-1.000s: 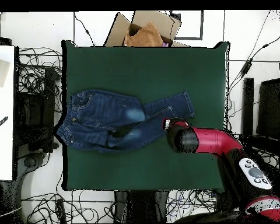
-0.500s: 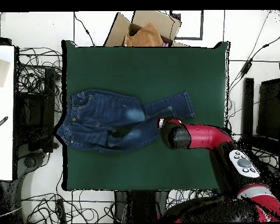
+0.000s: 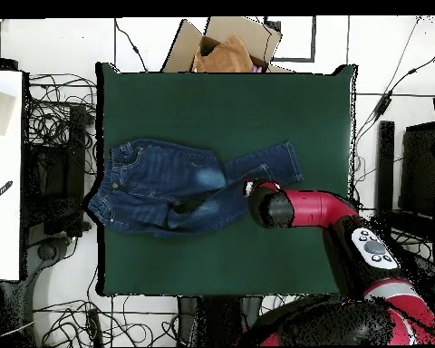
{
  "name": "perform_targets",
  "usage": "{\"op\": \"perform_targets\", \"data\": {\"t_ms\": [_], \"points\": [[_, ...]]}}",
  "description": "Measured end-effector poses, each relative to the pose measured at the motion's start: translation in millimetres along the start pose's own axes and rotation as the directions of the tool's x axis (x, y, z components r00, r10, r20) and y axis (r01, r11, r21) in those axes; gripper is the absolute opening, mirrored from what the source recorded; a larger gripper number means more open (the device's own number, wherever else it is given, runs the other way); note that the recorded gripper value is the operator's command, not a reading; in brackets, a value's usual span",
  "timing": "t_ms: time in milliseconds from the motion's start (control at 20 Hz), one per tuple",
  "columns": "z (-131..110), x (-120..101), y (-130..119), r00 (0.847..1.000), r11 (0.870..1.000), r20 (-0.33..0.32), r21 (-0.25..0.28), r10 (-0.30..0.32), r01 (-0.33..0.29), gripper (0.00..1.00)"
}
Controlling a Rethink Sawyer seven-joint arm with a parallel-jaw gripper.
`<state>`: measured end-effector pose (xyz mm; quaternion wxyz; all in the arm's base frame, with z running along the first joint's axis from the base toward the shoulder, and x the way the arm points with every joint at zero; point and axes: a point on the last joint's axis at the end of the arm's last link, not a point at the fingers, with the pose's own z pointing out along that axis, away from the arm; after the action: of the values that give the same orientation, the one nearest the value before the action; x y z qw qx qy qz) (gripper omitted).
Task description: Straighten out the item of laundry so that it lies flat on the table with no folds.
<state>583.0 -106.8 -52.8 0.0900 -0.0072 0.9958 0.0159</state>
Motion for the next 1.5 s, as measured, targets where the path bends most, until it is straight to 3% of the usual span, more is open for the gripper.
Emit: {"op": "perform_targets", "data": {"t_ms": [400,450,1500], "points": [[0.3,-0.1,-0.1,1.0,1.0,0.0,0.0,-0.001,0.001,1.0],[0.5,-1.5,-3.2,1.0,1.0,0.005,0.006,-0.005,0.005,0.0],[-0.1,-5.9,-7.0,1.0,1.0,0.009,0.012,-0.014,0.014,0.0]]}}
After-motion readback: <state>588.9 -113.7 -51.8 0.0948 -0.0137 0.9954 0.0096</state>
